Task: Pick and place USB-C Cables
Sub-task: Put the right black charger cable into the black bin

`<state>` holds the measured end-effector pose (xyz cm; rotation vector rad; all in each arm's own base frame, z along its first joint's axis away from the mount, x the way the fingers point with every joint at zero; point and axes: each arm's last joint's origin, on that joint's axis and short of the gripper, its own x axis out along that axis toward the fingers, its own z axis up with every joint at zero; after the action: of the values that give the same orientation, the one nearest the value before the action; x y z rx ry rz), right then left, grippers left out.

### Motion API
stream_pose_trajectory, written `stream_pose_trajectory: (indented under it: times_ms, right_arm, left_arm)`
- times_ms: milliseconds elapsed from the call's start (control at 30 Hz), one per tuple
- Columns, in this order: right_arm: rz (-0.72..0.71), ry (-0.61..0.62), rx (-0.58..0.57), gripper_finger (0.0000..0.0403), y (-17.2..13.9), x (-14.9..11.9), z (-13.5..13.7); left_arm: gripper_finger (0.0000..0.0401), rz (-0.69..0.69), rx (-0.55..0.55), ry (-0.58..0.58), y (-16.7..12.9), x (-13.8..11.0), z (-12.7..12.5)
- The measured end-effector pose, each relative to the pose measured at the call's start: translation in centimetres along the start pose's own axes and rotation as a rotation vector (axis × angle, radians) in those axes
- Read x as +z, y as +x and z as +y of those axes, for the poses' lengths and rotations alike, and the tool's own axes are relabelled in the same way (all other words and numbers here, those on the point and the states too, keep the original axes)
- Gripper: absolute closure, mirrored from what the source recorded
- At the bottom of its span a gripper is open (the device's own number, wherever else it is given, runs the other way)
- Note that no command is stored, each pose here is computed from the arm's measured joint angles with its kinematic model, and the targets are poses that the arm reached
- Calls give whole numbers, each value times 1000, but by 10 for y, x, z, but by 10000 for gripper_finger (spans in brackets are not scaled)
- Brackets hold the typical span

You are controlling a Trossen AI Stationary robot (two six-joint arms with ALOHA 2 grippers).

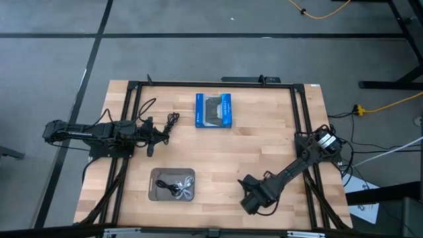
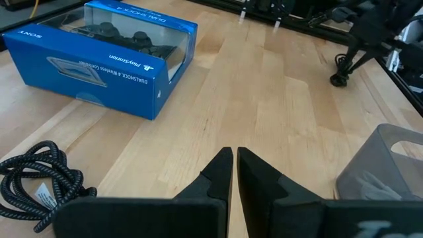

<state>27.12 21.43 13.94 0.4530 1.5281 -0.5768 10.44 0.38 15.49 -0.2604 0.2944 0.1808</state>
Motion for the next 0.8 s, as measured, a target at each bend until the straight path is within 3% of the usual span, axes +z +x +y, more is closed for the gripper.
stream_pose_trajectory:
  times_ms: [367,567,800]
  right_arm:
    - [-23,85,5,337,1,26,-6]
    - [-22,205,1,393,2,34,-10]
    - [-96,228,-32,401,-9,40,-5]
  left_arm:
    - [385,0,0,0,0,0,0]
    - [385,0,1,0,0,0,0]
    - [385,0,1,0,0,0,0]
